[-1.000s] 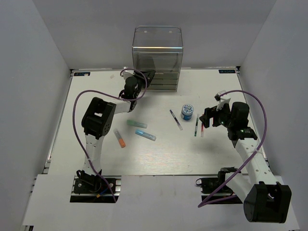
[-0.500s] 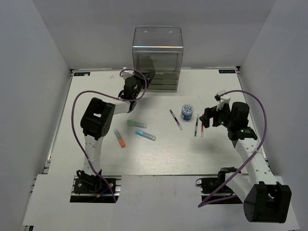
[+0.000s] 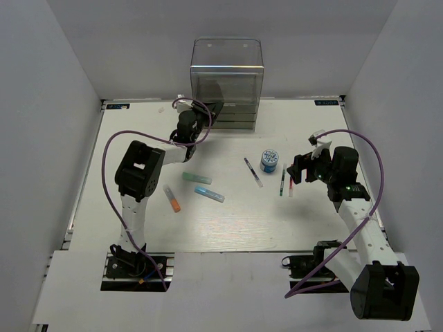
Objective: Sort the stationery into containers
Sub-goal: Open the storage box at the center of the board.
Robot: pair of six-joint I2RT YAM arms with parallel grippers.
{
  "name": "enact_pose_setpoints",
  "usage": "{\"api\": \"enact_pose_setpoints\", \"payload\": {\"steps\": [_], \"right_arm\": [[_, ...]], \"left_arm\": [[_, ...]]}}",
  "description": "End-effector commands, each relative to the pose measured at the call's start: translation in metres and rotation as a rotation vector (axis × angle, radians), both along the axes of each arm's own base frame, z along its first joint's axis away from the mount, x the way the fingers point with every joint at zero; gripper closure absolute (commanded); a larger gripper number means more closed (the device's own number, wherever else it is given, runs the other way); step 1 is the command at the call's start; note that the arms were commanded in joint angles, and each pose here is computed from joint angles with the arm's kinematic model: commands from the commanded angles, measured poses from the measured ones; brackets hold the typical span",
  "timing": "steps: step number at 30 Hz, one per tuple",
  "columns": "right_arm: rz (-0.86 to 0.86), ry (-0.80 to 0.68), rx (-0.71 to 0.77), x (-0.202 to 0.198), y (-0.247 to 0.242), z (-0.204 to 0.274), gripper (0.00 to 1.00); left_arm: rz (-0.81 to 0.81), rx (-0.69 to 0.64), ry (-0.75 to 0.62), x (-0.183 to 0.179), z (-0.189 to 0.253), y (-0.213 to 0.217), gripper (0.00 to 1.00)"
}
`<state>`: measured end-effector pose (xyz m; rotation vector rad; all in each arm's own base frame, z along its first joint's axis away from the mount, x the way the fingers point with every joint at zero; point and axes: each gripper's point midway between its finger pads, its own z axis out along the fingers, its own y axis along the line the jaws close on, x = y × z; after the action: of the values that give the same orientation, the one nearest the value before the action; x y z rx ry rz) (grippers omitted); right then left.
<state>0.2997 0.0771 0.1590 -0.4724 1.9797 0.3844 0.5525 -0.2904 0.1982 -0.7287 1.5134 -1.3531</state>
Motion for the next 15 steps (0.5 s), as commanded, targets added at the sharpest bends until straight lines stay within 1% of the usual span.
{"api": "enact_pose_setpoints", "payload": {"steps": [1,11,13,15], "right_arm": [[0.020,-0.028,-0.001,0.002,0.002,0.002,0.14],[0.035,-0.026,0.002,0.000,0.004,0.001,0.14],[0.037,-0.031,0.005,0.000,0.005,0.003,0.14],[0.047,-0.027,0.006,-0.001,0.006,0.001,0.14]], "left_arm": [[-0.017,-0.092,-0.259,-0.023,0.112,0.004,0.67],[-0.014,-0.115,-0.333,-0.031,0.129,0.008,0.67],[-0.014,-0.115,-0.333,-0.032,0.129,0.008,0.69],[-0.011,-0.110,-0.345,-0.032,0.130,0.008,0.72]]}}
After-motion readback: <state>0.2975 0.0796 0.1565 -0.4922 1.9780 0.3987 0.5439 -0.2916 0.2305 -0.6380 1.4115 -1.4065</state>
